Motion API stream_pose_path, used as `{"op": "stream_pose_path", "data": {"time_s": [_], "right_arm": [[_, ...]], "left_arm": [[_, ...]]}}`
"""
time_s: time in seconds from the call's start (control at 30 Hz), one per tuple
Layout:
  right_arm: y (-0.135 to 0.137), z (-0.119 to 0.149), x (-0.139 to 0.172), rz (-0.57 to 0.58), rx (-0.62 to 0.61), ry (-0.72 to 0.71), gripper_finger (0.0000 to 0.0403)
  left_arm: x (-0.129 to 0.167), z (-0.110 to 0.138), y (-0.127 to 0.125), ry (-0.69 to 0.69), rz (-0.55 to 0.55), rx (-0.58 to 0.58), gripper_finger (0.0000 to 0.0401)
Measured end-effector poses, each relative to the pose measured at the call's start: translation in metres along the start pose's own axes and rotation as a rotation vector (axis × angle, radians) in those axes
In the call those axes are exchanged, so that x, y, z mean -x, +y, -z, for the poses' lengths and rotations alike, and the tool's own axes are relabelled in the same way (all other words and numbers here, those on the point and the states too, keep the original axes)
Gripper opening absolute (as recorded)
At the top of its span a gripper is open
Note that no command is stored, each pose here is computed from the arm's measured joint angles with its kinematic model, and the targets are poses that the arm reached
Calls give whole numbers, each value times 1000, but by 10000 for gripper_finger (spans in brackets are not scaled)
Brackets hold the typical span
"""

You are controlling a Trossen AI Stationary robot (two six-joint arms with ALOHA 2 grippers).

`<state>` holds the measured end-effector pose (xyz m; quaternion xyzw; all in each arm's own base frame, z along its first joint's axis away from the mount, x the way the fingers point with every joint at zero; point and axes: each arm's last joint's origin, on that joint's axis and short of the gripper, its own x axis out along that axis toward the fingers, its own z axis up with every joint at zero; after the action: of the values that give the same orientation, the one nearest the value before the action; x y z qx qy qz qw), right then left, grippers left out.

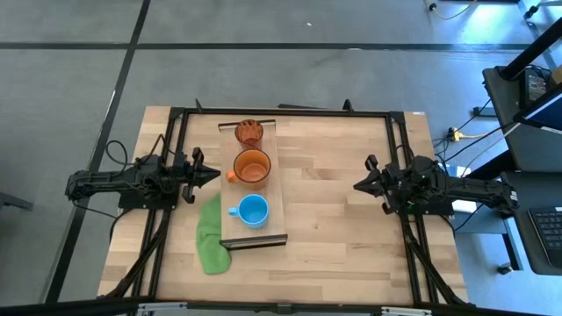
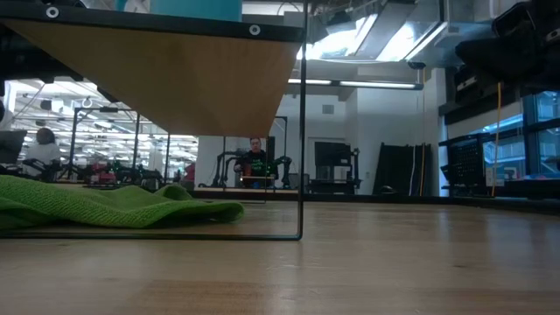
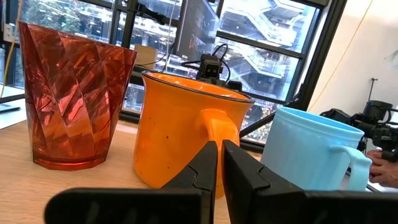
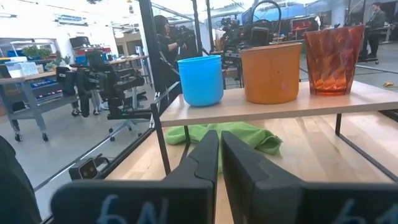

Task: Stack small to large cups/mugs on shelf
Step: Return to Home Position

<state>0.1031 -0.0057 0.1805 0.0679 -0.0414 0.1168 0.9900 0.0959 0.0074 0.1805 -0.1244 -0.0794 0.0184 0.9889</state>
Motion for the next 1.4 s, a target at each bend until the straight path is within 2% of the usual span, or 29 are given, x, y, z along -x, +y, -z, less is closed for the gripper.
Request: {"op": "stream_pose_path", "data": {"time_s": [0.6, 0.83, 1.4], "right_arm": [[-1, 5, 0, -3, -8, 53, 23], [-2, 5, 0, 44, 72, 47, 23], [-2, 5, 0, 43, 74, 48, 23]], "left_arm": [[0, 0, 0, 0, 0, 0, 16], [0, 0, 0, 0, 0, 0, 16], [0, 0, 0, 0, 0, 0, 16]]}}
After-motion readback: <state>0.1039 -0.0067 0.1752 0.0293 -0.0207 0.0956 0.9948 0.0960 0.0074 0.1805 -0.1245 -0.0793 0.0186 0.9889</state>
